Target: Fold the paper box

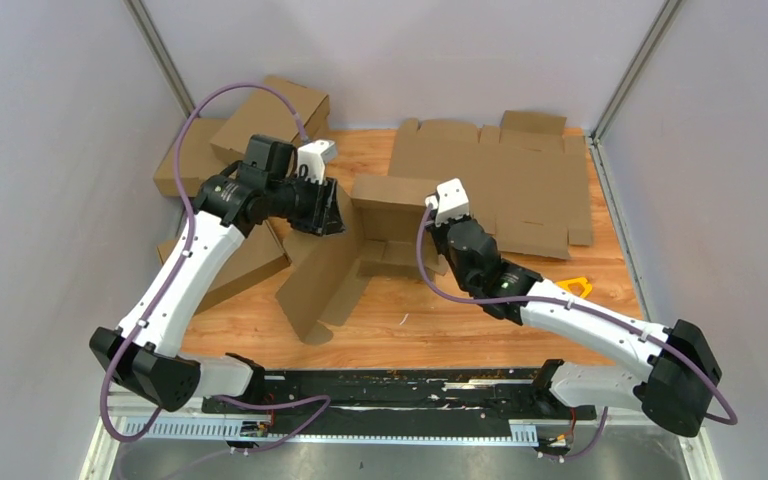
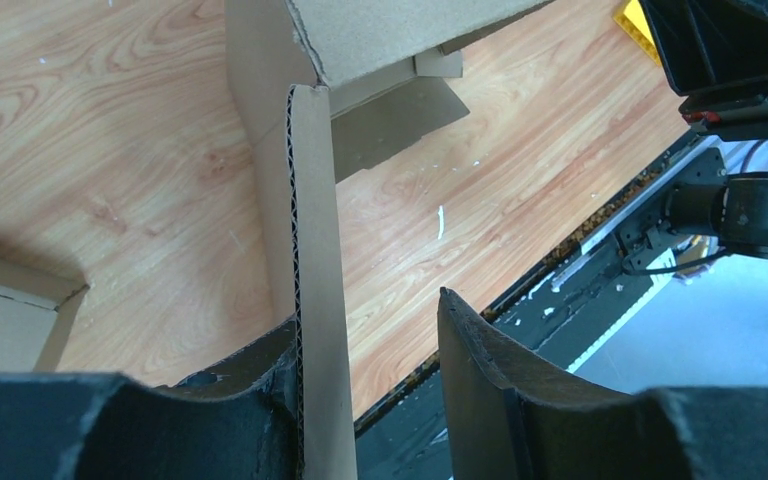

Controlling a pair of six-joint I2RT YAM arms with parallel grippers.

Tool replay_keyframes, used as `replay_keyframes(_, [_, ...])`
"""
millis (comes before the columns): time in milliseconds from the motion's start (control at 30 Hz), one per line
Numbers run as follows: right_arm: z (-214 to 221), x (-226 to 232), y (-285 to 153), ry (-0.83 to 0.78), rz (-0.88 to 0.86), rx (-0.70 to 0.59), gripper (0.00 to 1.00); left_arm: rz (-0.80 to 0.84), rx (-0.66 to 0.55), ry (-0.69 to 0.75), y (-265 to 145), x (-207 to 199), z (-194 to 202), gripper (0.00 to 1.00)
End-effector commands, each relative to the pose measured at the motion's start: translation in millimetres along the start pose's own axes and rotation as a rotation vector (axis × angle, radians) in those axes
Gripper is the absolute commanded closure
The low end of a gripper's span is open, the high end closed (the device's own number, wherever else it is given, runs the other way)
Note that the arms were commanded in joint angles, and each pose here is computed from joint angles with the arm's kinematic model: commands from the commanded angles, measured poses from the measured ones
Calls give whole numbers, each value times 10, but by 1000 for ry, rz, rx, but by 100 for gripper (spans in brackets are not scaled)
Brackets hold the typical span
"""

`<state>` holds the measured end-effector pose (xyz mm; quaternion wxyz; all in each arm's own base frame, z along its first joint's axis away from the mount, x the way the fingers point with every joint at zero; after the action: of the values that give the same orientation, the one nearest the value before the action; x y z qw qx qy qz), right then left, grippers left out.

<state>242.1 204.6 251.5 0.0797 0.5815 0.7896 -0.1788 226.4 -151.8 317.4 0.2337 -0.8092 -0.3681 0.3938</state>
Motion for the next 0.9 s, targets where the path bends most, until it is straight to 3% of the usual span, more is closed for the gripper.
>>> replay_keyframes(0, [-117,65,48,41,5,-77,100,24,-4,40,-21,-142,-47,49])
replay_keyframes(133, [-112,55,31,64,8,-96,100,-9,-22,70,-47,-158,-85,39])
replay_keyframes(233, [-98,56,36,72,7,-94,100,-66,-69,125,-136,-170,-173,27])
replay_keyframes(400, [-105,108,74,60,-27,-66,100,-222,-265,257,-453,-172,-390,7])
replay_keyframes(500, [-104,120,75,64,-42,-69,100,-237,-350,379,-574,-235,-497,5])
replay_keyframes(600, [-110,143,93,59,-65,-58,100,-341,-382,641,-526,-337,-526,3])
replay_keyframes(700, [-122,160,115,54,-74,-41,100,-377,-327,844,-298,-484,-509,0])
replay_keyframes(867, [-111,158,130,60,-78,-33,100,-383,-233,982,123,-568,-528,0])
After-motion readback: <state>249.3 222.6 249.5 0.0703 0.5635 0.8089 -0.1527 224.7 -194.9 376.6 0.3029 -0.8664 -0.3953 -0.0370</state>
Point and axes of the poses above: each gripper's point midway between its finger pads, its own y axis out along the fingers, its own x axis along the line the jaws close on, z = x × y, the point moved 7 cm from there along -y, back along the fingers, and after that the axes turned 8 degrees about -y, right-handed, at the moved point
